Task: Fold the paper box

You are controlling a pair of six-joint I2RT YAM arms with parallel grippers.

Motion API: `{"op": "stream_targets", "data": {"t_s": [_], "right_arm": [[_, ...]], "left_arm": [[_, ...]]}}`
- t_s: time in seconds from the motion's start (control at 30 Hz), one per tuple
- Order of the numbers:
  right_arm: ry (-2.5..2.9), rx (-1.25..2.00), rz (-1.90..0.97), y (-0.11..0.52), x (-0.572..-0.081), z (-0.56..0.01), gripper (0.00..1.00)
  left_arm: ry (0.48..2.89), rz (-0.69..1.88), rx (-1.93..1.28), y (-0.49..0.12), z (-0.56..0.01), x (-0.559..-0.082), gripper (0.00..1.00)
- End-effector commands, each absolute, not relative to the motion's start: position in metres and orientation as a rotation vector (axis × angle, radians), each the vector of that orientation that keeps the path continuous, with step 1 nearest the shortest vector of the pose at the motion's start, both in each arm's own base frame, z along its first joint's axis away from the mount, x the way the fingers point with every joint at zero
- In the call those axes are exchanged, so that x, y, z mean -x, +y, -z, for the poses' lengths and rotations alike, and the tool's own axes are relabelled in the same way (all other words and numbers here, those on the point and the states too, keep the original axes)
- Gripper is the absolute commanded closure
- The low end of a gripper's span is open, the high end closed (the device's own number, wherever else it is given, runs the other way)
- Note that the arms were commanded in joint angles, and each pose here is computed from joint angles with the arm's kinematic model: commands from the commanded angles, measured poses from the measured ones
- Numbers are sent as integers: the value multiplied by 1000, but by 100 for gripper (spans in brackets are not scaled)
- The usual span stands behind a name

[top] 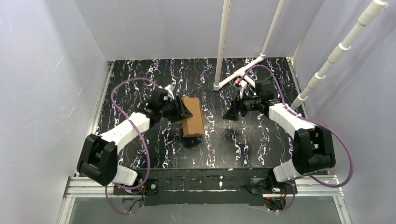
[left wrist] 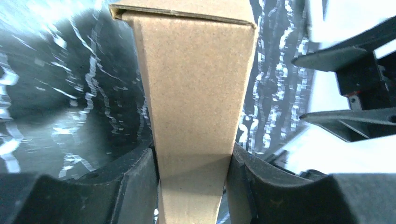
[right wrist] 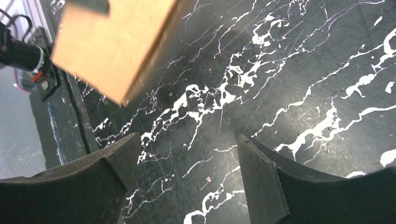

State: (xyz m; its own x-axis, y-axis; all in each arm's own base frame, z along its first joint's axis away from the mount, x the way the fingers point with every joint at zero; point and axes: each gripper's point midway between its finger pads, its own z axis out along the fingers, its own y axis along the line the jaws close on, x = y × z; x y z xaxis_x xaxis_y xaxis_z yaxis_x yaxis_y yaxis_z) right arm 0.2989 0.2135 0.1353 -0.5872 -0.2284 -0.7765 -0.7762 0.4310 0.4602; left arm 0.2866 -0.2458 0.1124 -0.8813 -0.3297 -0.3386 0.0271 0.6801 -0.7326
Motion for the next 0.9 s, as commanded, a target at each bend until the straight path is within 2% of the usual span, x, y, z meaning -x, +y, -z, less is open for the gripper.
{"op": "stream_targets", "data": {"t_s": [0.0,0.23,0.43,0.6,0.87], "right_arm": [[1976,981,-978,200,-296,-151,15],[1939,956,-949,190,-299,-164,14],[1925,945,-948,187,-299,-167,13],[1934,942,-954,186,-299,-163,13],[1944,942,-961,186,-299,-159,12]], "left_arm": [[2681,526,-57,-173,-126,-258,56],[2743,-108,-342,-114,-169,-287,56],[2702,-437,-512,-115,-173,-323,56],[2685,-594,-588,-128,-153,-346,56],[2714,-599,-603,-153,-120,-353,54]]}}
